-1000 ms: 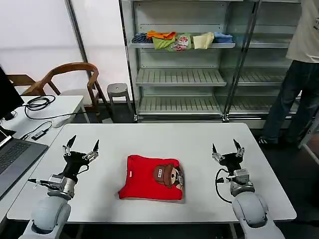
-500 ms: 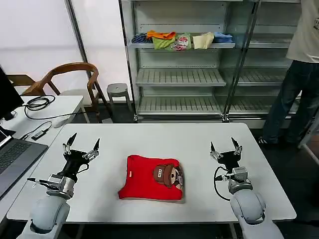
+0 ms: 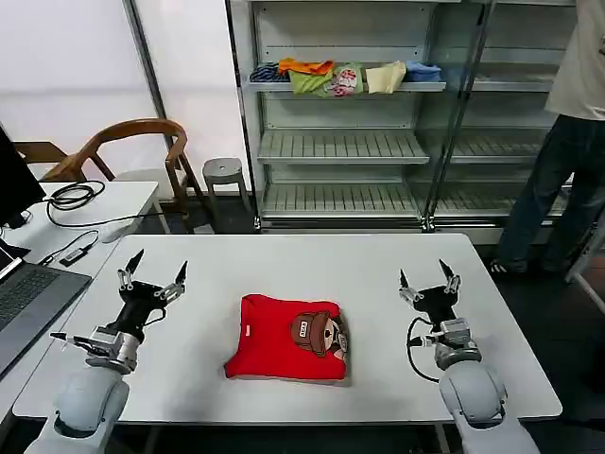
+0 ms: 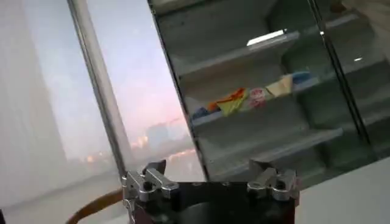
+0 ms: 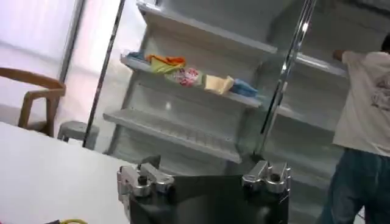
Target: Fold and organize the clothes.
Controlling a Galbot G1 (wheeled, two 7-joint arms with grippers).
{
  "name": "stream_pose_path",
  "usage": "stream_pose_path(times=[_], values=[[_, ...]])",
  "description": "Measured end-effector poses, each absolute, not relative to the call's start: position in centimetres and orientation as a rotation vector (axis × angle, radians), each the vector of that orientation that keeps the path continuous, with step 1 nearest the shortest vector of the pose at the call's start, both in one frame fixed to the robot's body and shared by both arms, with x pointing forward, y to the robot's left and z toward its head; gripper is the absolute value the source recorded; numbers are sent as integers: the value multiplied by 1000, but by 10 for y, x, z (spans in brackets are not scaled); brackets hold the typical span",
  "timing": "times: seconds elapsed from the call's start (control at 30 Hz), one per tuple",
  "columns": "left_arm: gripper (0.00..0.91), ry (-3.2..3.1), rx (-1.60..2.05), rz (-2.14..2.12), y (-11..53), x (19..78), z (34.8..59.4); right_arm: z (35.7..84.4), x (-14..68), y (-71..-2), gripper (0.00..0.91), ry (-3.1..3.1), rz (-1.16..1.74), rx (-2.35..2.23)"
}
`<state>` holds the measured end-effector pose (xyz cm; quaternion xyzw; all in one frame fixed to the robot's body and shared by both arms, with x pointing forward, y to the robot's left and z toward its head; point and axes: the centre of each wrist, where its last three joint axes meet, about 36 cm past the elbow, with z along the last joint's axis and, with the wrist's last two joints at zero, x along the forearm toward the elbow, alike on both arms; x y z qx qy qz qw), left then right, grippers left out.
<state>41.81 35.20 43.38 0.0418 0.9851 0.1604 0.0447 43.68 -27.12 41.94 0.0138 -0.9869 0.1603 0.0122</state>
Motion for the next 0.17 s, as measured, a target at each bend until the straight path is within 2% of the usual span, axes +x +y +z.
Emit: stream_pose_path(times=[0.17], values=[[907, 3007, 134, 497, 351, 420, 435, 419, 435, -276, 907, -3080, 507, 43]])
